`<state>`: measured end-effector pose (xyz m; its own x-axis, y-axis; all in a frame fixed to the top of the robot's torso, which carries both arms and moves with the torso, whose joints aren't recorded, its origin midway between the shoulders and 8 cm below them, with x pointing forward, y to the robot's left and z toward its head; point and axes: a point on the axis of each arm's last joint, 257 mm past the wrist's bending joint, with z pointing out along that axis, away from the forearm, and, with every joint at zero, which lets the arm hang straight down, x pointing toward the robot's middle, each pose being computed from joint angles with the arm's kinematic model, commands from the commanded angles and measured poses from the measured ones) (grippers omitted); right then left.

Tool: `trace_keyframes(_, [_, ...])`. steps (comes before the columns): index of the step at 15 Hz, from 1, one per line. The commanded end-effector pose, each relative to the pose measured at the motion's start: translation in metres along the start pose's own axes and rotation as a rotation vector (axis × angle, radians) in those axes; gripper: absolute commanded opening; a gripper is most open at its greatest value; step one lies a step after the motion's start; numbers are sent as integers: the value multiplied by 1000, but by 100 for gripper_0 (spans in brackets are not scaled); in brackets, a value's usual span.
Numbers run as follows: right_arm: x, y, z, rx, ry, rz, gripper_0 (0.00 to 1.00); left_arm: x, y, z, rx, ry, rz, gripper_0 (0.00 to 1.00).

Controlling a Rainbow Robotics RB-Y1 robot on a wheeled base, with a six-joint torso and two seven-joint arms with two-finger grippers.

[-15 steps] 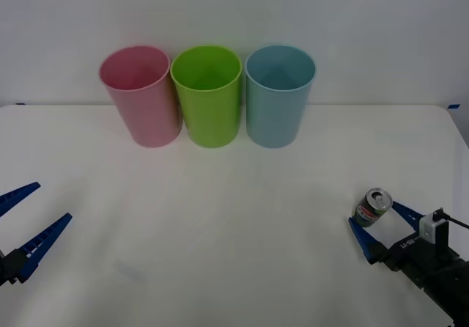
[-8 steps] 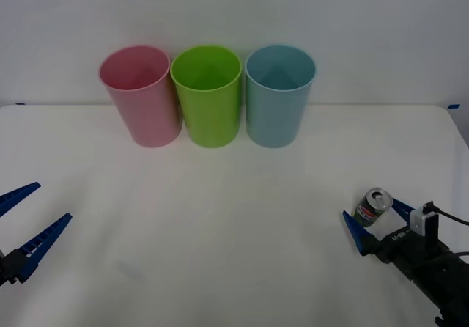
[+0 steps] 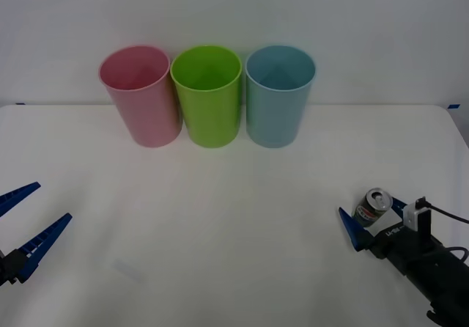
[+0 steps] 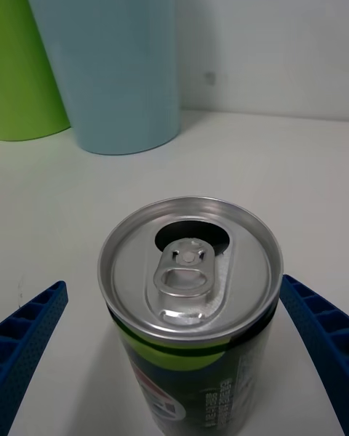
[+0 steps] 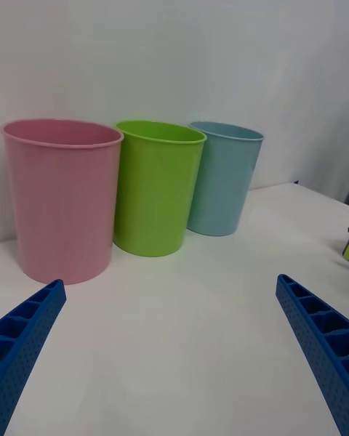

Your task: Grasp the object on the table and drop it into the matching bin: aluminum can to the light blue bin, PET bottle to the pink bin.

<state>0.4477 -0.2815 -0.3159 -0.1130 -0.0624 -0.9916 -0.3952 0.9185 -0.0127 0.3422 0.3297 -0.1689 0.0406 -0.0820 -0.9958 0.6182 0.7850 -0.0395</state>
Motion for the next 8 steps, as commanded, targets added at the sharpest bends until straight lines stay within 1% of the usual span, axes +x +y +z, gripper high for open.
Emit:
trace_keyframes(1, [0, 0, 0, 0, 0, -1, 100, 0, 0, 0, 0, 0, 0, 100])
trace_keyframes(2, [0, 0, 0, -2, -1, -2, 44, 0, 0, 0, 0, 0, 0, 100])
trace_keyframes(3, [0, 1, 0, -5, -2, -2, 10, 0, 0, 0, 0, 0, 0, 100])
trace_keyframes(4, [-1, 2, 0, -6, -3, -3, 2, 0, 0, 0, 0, 0, 0, 100])
trace_keyframes(5, [0, 2, 0, -5, -2, -2, 0, 0, 0, 0, 0, 0, 0, 100])
trace_keyframes(6, [-1, 2, 0, -6, -3, -9, 0, 0, 0, 0, 0, 0, 0, 100])
trace_keyframes(8, [0, 2, -1, -6, -2, -5, 0, 0, 0, 0, 0, 0, 0, 100])
